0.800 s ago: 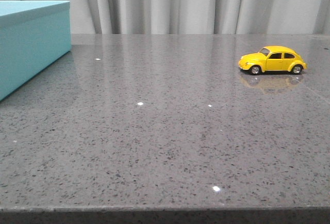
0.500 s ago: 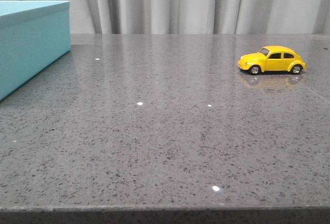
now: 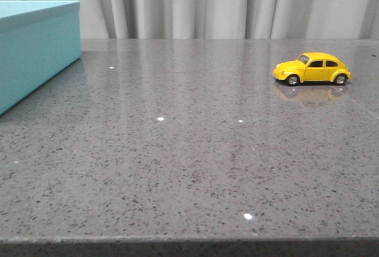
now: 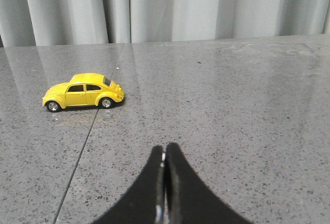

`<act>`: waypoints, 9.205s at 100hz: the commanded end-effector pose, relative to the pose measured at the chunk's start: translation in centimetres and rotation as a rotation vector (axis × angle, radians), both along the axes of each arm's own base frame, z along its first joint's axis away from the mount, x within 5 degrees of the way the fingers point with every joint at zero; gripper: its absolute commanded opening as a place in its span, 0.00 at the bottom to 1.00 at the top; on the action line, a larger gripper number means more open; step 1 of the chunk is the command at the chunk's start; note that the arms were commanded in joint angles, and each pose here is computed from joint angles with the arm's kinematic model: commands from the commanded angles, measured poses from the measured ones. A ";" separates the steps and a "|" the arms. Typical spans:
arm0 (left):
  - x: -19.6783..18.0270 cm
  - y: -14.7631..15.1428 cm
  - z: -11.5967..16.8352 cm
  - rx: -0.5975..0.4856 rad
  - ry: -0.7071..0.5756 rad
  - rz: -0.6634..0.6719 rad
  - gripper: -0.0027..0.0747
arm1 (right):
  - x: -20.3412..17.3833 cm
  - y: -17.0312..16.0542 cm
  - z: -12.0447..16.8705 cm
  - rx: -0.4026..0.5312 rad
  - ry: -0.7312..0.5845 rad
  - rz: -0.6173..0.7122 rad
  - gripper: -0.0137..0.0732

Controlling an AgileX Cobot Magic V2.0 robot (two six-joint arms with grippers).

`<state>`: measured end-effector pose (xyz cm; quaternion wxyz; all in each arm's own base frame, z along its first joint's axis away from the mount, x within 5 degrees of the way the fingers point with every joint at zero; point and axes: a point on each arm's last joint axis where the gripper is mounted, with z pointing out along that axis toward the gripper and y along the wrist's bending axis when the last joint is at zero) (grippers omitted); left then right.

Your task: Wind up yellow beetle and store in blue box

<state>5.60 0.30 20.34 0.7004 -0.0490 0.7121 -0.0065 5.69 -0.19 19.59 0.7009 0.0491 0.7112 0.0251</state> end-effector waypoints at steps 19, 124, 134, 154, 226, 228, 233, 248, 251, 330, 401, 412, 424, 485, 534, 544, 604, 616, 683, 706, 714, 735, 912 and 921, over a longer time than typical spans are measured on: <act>-0.3 0.1 1.0 0.011 -0.181 0.015 0.01 | -0.3 0.0 1.6 -0.011 -0.138 -0.005 0.08; 0.9 0.0 12.6 -0.052 -0.141 -0.012 0.01 | -1.1 0.1 12.8 0.034 -0.001 0.005 0.09; 1.6 0.0 13.5 -0.053 -0.125 -0.013 0.01 | 0.3 0.1 14.5 0.036 0.038 0.004 0.09; 2.3 0.1 16.0 -0.051 -0.144 -0.014 0.01 | 2.7 0.0 17.6 0.041 0.077 0.005 0.09; 2.4 0.1 16.5 -0.051 -0.157 -0.013 0.01 | 7.8 1.2 18.5 0.034 0.296 0.103 0.09; 2.4 0.1 16.5 -0.051 -0.157 -0.013 0.01 | 8.3 1.4 18.6 0.032 0.313 0.114 0.09; 2.4 0.1 16.5 -0.051 -0.157 -0.013 0.01 | 9.3 1.8 18.8 0.028 0.350 0.135 0.09; 2.4 0.1 16.5 -0.051 -0.157 -0.013 0.01 | 12.8 3.2 19.5 0.013 0.453 0.188 0.21; 2.4 0.1 16.5 -0.051 -0.157 -0.013 0.01 | 13.6 3.5 19.5 0.010 0.479 0.197 0.26; 2.4 0.1 16.5 -0.051 -0.157 -0.013 0.01 | 29.1 8.1 18.0 0.090 1.011 0.160 0.75; 2.4 0.1 16.5 -0.051 -0.157 -0.013 0.01 | 33.5 9.1 11.3 0.054 1.188 0.132 0.75; 2.4 0.1 16.5 -0.051 -0.157 -0.013 0.01 | 33.7 9.2 10.8 0.052 1.199 0.130 0.75; 2.4 0.1 16.5 -0.051 -0.157 -0.013 0.01 | 33.8 9.2 10.5 0.052 1.203 0.129 0.75; 2.4 0.1 16.5 -0.051 -0.157 -0.013 0.01 | 33.6 1.5 10.3 -0.037 1.327 -0.095 0.75; 2.4 0.1 16.5 -0.051 -0.157 -0.013 0.01 | 31.3 2.3 14.7 0.104 1.212 0.094 0.75; 2.4 0.1 16.5 -0.051 -0.157 -0.013 0.01 | 29.7 2.6 17.5 0.103 1.121 0.122 0.75; 2.4 0.1 16.4 -0.051 -0.154 -0.013 0.01 | 24.1 2.4 24.3 0.085 0.892 0.139 0.75; 2.4 0.1 16.4 -0.051 -0.154 -0.013 0.01 | 24.1 2.4 24.3 0.085 0.891 0.139 0.75; 7.4 -1.4 18.5 -0.024 0.105 -0.158 0.01 | 21.1 2.2 26.0 0.062 0.729 0.148 0.75; 12.8 -4.9 20.9 0.189 0.262 -0.366 0.25 | 17.9 2.0 25.5 0.064 0.688 0.146 0.75; 14.6 -6.3 21.8 0.239 0.311 -0.428 0.50 | 17.1 2.0 25.4 0.065 0.674 0.146 0.75; 19.4 -9.4 22.2 0.459 0.510 -0.591 0.86 | 15.4 2.0 26.3 0.070 0.626 0.152 0.75; 32.1 -16.1 10.3 0.958 0.886 -1.036 0.39 | 14.3 2.1 26.8 0.084 0.609 0.168 0.75; 32.1 -16.1 10.3 0.958 0.886 -1.036 0.30 | 14.3 2.1 26.8 0.084 0.609 0.168 0.75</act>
